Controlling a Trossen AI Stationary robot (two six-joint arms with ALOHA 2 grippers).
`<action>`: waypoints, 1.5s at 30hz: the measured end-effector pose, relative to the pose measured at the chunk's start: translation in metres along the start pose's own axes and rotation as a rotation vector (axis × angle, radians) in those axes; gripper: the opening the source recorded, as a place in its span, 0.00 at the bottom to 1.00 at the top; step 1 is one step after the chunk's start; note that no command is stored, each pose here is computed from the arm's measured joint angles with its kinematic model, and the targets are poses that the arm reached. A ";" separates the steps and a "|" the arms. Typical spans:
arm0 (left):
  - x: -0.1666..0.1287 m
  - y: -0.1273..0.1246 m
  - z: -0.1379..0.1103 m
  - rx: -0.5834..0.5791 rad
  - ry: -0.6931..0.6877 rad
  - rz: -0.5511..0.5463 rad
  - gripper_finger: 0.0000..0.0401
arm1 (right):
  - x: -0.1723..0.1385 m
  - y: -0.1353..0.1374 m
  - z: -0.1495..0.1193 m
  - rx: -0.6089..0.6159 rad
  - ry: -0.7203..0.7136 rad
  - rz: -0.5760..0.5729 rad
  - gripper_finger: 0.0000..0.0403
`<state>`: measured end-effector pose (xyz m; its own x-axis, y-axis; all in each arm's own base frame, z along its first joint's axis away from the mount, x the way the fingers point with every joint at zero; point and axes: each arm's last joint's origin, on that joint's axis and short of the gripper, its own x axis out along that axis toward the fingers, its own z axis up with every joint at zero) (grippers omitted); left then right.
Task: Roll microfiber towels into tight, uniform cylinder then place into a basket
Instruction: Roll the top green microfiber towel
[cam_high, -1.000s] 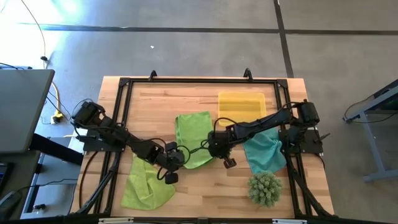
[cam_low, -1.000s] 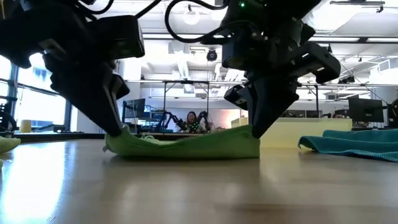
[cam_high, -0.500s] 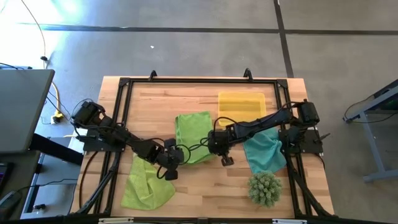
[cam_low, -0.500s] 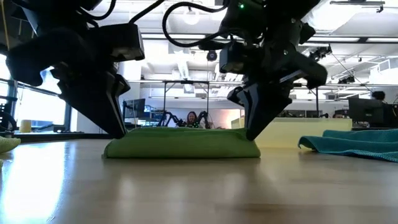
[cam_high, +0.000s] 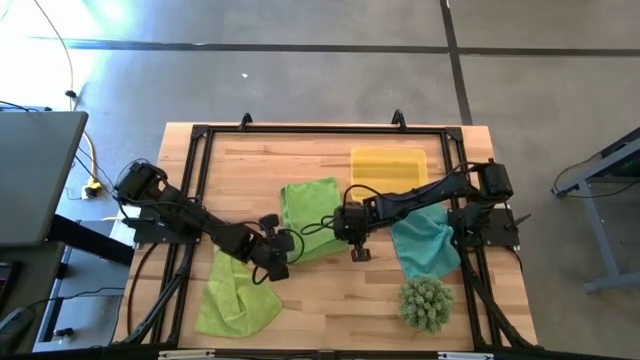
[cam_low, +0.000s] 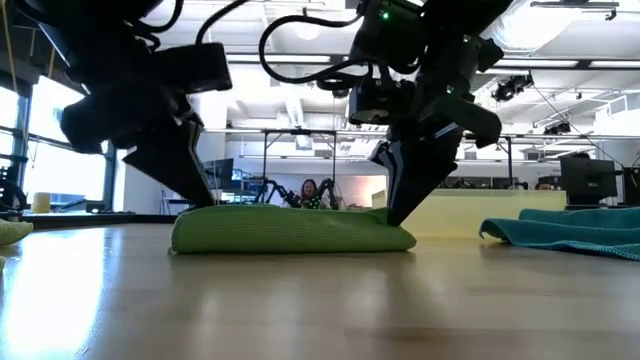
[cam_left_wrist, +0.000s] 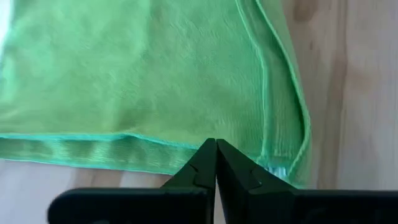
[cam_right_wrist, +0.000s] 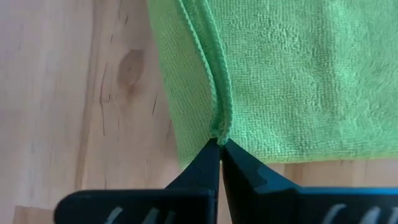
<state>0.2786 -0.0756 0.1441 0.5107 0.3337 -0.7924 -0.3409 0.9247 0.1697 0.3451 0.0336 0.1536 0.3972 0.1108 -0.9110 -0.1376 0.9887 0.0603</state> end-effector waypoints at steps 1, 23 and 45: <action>-0.001 0.001 0.001 0.005 -0.009 0.009 0.00 | 0.001 0.000 -0.001 0.014 0.010 0.000 0.00; -0.014 -0.006 0.017 0.005 -0.099 -0.211 0.02 | 0.008 -0.001 -0.010 0.129 0.103 -0.051 0.00; -0.004 -0.015 0.023 0.054 -0.185 -0.239 0.02 | -0.005 -0.004 -0.016 0.259 0.137 -0.192 0.00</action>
<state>0.2997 -0.0867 0.1576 0.7078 0.1281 -0.6947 -0.1533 0.9878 0.0260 0.3296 0.0276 0.1514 0.2654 -0.0768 -0.9611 0.1700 0.9849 -0.0318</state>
